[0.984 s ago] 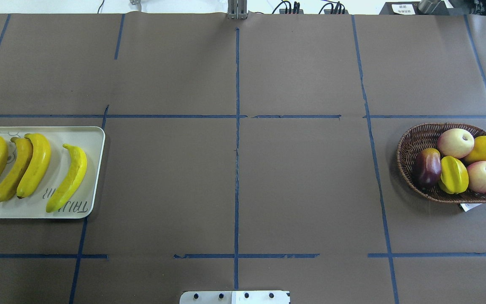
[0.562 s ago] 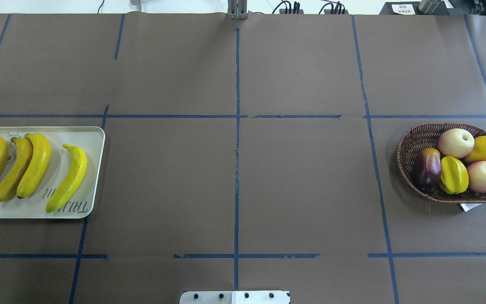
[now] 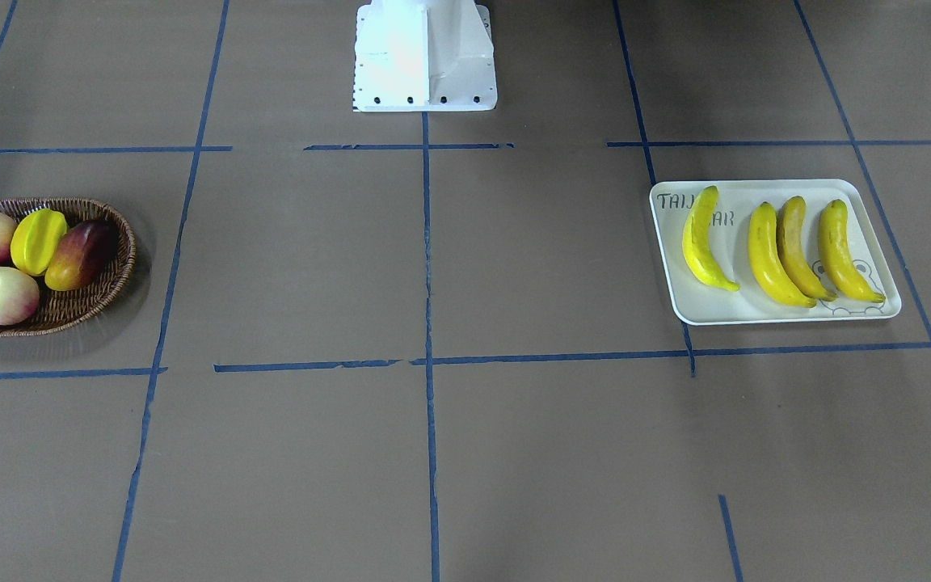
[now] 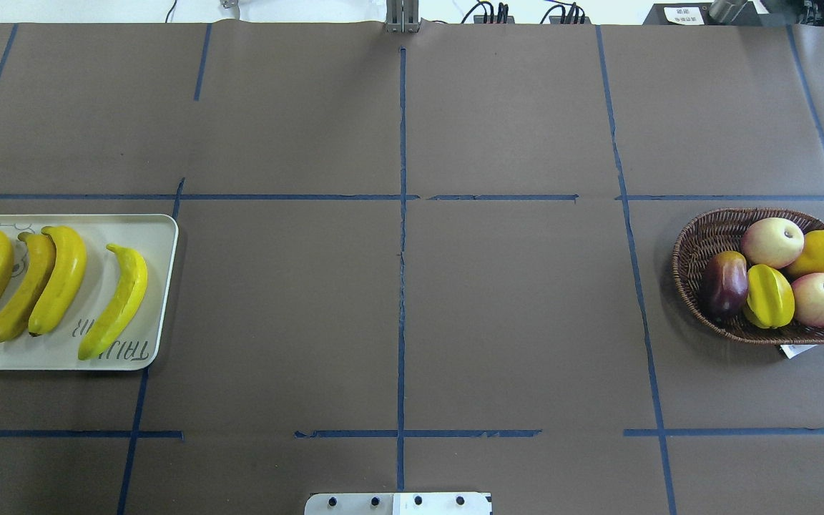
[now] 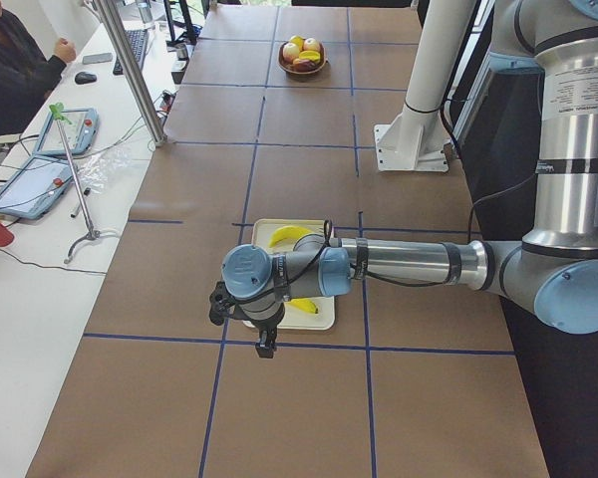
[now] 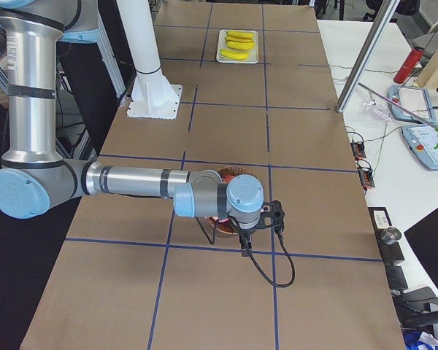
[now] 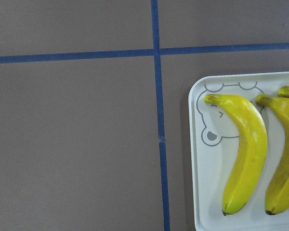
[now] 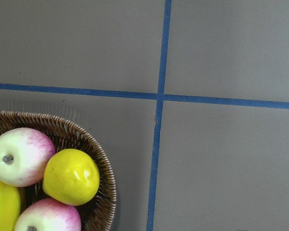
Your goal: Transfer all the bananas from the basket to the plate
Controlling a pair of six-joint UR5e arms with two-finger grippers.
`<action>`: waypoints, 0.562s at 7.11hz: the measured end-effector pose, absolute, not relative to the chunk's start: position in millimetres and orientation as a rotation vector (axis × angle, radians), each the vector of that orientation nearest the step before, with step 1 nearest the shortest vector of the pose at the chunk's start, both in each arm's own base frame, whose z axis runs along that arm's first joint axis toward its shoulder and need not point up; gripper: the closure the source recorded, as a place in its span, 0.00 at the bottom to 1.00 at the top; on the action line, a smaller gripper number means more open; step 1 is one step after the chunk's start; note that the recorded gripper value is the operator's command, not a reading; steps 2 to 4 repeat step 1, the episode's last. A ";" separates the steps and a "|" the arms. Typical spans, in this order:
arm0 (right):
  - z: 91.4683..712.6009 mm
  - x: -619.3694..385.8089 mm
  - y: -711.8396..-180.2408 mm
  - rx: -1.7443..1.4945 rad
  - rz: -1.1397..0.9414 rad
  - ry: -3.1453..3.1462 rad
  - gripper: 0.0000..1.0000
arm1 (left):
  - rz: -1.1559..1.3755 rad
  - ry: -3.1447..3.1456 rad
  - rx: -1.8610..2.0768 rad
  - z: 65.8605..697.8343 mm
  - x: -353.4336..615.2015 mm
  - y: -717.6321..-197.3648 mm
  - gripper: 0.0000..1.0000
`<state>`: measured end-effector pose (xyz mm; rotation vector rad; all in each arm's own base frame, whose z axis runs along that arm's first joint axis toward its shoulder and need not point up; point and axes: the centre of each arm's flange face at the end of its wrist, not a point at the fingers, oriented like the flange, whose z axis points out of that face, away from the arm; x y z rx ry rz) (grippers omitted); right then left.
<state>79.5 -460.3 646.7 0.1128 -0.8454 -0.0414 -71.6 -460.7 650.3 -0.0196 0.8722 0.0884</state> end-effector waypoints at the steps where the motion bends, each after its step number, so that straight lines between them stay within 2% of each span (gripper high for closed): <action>1: 646.8 79.5 -460.3 0.113 -0.041 -0.845 0.00 | 0.089 0.872 -0.019 649.8 -71.5 -461.3 0.00; 4: 646.8 79.5 -460.3 0.113 -0.041 -0.845 0.00 | 0.089 0.872 -0.019 649.8 -71.5 -461.3 0.00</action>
